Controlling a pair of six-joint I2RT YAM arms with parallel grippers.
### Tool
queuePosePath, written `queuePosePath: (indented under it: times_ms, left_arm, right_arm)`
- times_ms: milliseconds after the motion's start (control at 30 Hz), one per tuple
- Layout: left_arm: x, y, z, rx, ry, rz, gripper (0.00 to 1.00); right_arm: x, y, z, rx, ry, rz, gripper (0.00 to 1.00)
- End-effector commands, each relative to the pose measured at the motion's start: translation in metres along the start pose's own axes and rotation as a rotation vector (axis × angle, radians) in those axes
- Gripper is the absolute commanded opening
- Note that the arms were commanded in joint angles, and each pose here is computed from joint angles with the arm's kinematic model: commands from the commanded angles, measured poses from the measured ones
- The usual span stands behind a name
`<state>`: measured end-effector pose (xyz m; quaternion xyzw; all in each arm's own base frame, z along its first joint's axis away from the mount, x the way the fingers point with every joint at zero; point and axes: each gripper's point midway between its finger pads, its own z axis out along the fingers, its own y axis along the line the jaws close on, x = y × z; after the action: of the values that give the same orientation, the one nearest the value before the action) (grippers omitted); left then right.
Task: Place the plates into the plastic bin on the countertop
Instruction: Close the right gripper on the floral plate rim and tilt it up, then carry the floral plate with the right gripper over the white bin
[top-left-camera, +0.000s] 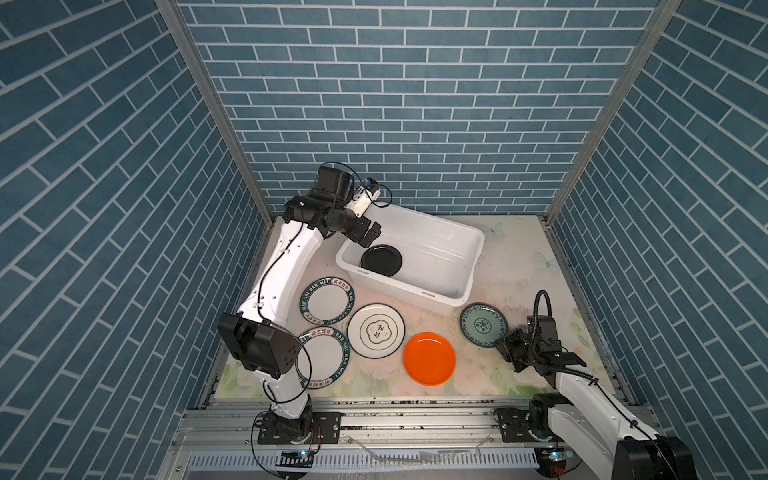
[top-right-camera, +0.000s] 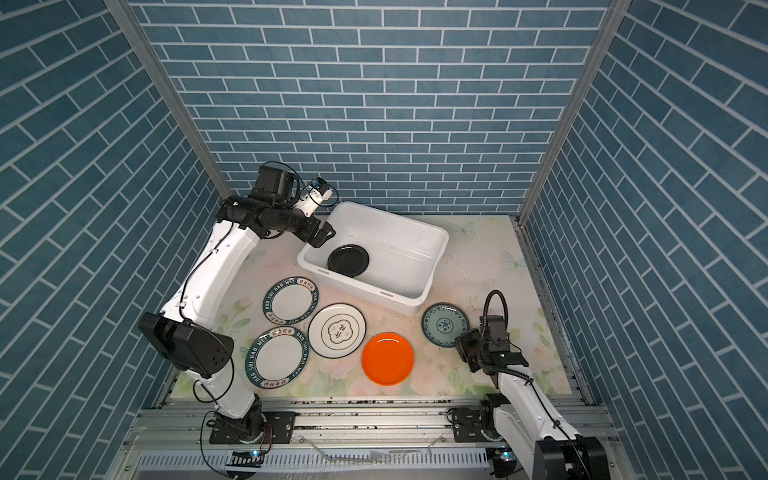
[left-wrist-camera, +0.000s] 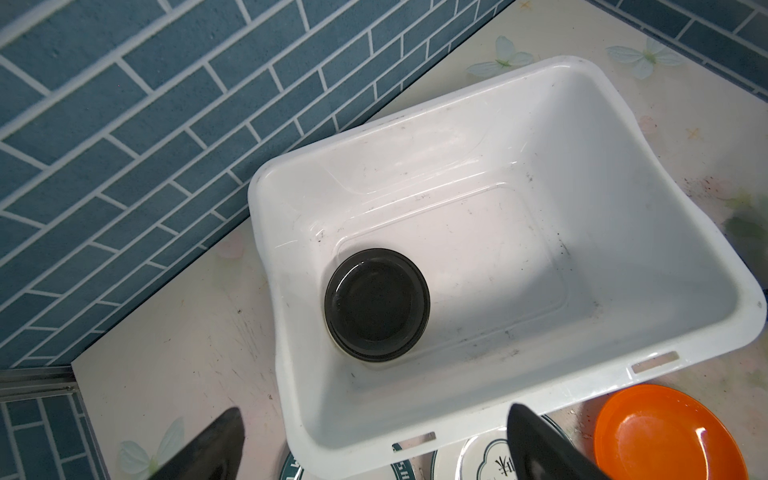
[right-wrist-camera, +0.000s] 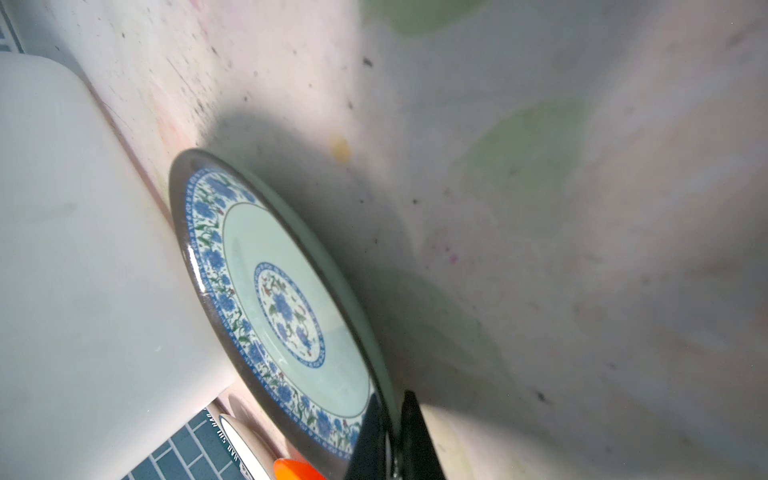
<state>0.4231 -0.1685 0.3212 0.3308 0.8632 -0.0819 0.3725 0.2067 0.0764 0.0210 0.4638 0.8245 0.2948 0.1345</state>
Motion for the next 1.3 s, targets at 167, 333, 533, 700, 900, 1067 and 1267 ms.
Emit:
queuePosePath:
  times_ms: [167, 333, 533, 700, 900, 1067, 1267]
  left_arm:
    - [-0.01, 0.003, 0.004, -0.008, -0.018, -0.002, 1.0]
    - [-0.011, 0.004, 0.004, -0.017, -0.02, 0.002, 1.0]
    - [-0.012, 0.005, 0.003, -0.019, -0.023, 0.001, 1.0]
    - [-0.012, 0.006, 0.002, -0.025, -0.024, 0.003, 1.0]
    - [-0.012, 0.006, 0.001, -0.029, -0.024, 0.003, 1.0]
    - [-0.013, 0.006, 0.001, -0.031, -0.026, 0.005, 0.99]
    - [-0.013, 0.007, 0.002, -0.035, -0.026, 0.003, 1.0]
  right_arm:
    - [-0.01, -0.033, -0.018, 0.156, -0.095, 0.089, 0.0]
    - [-0.018, -0.019, -0.028, 0.128, -0.129, 0.088, 0.0]
    - [-0.03, -0.003, -0.039, 0.117, -0.158, 0.061, 0.0]
    - [-0.037, 0.011, -0.046, 0.108, -0.163, 0.026, 0.0]
    - [-0.049, 0.024, -0.06, 0.091, -0.196, 0.016, 0.0]
    - [-0.056, 0.033, -0.071, 0.074, -0.218, 0.01, 0.0]
    - [-0.068, 0.059, -0.09, 0.048, -0.245, -0.074, 0.0]
